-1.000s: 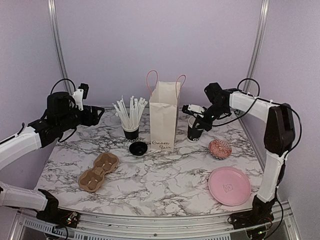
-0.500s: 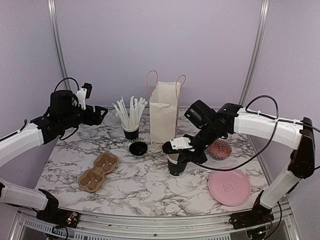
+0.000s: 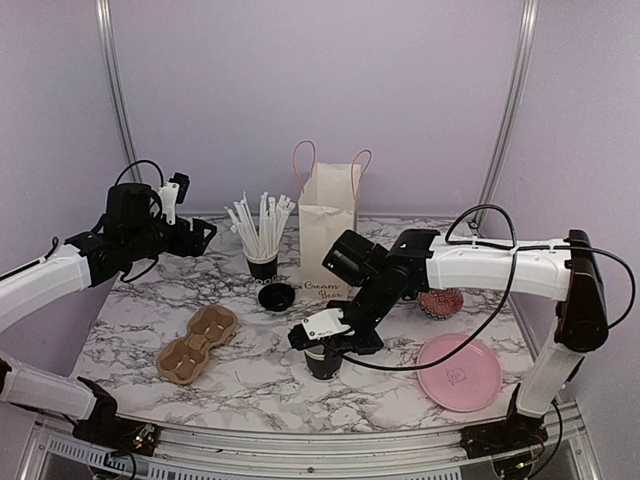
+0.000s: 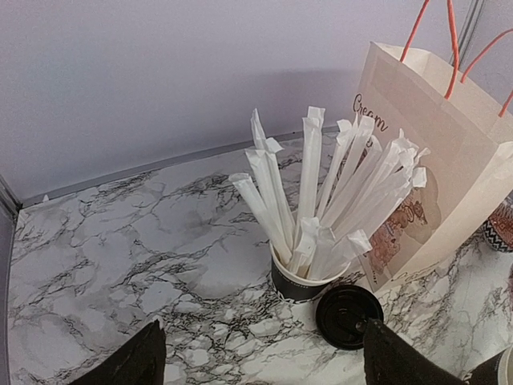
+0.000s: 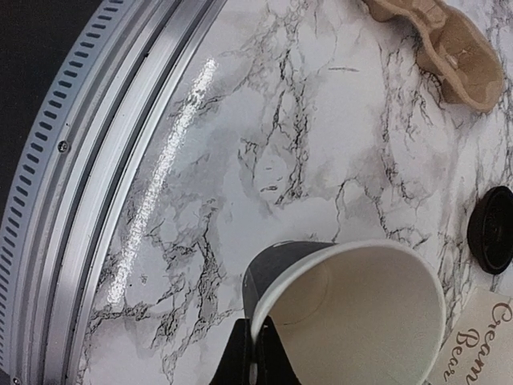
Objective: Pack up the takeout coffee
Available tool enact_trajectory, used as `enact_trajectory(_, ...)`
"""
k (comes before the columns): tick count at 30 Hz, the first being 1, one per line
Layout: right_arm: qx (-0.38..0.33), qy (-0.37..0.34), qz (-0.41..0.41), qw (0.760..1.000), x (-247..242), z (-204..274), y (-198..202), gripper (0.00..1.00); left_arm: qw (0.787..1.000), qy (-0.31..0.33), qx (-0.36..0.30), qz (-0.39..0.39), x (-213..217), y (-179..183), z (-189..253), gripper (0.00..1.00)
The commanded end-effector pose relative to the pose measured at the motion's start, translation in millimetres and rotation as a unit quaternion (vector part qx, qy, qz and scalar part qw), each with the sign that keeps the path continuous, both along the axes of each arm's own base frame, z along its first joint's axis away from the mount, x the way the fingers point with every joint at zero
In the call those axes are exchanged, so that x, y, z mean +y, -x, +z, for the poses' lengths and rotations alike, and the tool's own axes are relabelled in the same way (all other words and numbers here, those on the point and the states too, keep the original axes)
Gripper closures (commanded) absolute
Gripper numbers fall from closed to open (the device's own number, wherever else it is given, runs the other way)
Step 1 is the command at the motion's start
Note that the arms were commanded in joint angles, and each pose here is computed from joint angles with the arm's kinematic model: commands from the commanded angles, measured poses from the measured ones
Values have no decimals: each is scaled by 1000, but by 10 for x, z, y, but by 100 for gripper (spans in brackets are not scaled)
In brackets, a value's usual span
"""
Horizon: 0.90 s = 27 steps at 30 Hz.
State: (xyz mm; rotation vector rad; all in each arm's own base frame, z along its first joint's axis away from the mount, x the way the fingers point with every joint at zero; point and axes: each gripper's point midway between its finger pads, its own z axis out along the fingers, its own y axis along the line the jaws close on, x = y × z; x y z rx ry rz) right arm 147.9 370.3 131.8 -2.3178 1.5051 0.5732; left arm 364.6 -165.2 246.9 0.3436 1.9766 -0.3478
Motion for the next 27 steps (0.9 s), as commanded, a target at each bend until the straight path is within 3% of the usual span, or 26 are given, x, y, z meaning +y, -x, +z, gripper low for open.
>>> enact_trajectory(1, -4, -15, -2, 1000, 89, -21, -23, 98, 1000, -5, -2, -11, -55, -23, 65, 15)
enact_trajectory(7, 7, -3, 4, 1000, 68, -126, 57, 92, 999, -3, 12, -32, -146, -5, 5, 18)
enact_trajectory(10, 5, -7, 5, 1000, 66, -74, 63, 82, 999, -7, 18, -38, -185, 1, -40, 18)
enact_trajectory(14, -2, -19, 13, 1000, 24, 140, 92, 69, 998, -19, 30, -51, -265, 20, -129, 20)
enact_trajectory(18, -14, -40, 14, 999, -116, 451, 121, 64, 994, -45, 58, -78, -445, 88, -290, 24)
enact_trajectory(23, 1, -116, -62, 991, -478, 887, -206, 62, 986, -105, 79, -105, -610, 148, -462, 28)
enact_trajectory(27, -4, -182, -176, 967, -938, 1027, -686, 62, 979, -127, 102, -122, -790, 141, -573, 35)
